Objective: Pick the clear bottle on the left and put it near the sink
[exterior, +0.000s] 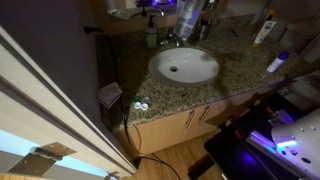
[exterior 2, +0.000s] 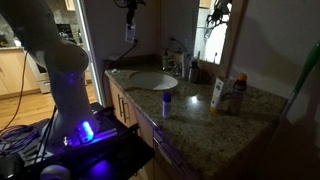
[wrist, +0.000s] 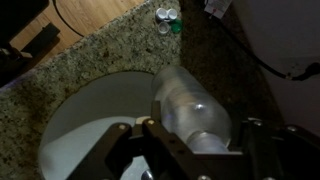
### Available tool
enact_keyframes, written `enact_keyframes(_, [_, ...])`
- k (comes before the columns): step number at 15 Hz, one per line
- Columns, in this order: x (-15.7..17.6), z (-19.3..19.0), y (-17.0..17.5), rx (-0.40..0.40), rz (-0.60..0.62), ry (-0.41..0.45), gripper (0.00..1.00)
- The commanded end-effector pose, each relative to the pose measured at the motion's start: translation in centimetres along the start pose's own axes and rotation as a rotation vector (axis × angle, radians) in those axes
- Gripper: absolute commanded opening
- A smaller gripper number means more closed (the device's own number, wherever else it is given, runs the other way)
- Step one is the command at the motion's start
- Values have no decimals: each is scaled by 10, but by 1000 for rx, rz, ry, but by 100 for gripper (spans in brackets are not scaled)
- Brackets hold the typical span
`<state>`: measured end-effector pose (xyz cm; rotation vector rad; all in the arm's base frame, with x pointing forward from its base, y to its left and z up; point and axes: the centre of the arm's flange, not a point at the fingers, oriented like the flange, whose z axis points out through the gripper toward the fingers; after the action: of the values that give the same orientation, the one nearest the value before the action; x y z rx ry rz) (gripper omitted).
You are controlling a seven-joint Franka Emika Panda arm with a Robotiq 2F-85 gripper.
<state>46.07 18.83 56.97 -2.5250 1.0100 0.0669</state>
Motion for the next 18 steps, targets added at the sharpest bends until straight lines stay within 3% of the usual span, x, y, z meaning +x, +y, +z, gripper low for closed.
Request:
enact_keyframes(1, [-27, 54, -25, -31, -97, 17, 38])
enact_keyframes(5, [-62, 124, -64, -64, -257, 140, 38])
enact_keyframes(6, [-63, 133, -69, -57, -251, 157, 38])
enact_keyframes(7, [-69, 114, -49, -66, -240, 116, 38])
enact_keyframes(8, [-73, 127, -51, -73, -241, 115, 63])
enact_keyframes(11, [-69, 126, -51, -76, -234, 114, 63])
enact_keyframes(12, [-70, 135, -55, -102, -247, 141, 38])
enact_keyframes(16, [-98, 205, -82, -172, -389, 217, 38])
enact_keyframes(18, [-111, 240, -99, -166, -428, 257, 38])
